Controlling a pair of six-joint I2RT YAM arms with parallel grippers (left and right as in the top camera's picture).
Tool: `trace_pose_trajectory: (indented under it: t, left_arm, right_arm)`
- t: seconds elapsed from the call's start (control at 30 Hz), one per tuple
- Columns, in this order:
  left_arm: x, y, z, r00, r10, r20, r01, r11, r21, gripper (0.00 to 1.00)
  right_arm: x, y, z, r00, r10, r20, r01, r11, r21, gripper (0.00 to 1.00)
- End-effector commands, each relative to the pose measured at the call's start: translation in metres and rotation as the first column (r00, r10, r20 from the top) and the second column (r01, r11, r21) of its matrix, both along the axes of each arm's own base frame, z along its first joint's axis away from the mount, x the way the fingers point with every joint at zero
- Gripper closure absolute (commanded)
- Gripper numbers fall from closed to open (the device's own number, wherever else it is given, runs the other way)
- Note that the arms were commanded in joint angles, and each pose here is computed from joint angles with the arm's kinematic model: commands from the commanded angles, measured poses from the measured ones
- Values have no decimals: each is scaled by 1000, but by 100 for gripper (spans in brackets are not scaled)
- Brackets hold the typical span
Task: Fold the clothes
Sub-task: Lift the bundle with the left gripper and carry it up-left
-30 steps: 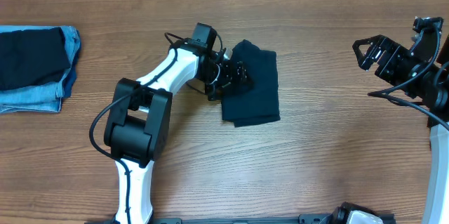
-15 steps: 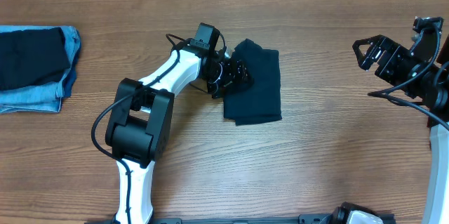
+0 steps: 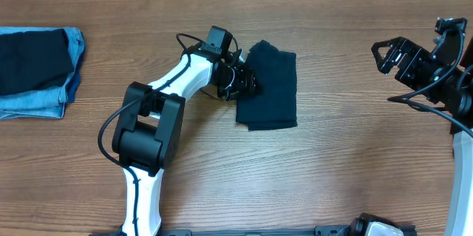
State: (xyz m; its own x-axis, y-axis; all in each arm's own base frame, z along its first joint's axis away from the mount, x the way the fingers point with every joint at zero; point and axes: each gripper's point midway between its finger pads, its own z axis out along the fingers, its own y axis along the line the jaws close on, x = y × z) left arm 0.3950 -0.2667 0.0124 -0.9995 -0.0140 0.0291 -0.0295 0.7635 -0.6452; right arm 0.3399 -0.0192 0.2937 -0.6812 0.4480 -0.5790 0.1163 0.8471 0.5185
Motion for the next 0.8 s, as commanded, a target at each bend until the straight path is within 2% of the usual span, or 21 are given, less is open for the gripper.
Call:
trace_pose_trajectory:
  t: [0.0,0.07,0.2,0.43,0.77]
  left_arm:
    - [-10,7,-32,999,-32,-14,33,997,65,66]
    - [-9,7,-32,999,-38,-7,39,997,62,75]
    - [-7,4,-30,999,-51,10,51,998,43,85]
    - [-1,2,-18,997,-59,48,57,998,24,87]
    - [18,4,63,965,-43,259,35,999,35,89]
  right_arm:
    - [1,-2,9,1000,-5,22,5,1000,-10,0]
    - [1,-2,9,1000,-5,22,5,1000,-10,0]
    - [1,-2,9,1000,-5,22,5,1000,-10,0]
    - [1,-2,9,1000,-5,22,5,1000,-10,0]
    - [1,-2,9,1000,-5,22,5,1000,-10,0]
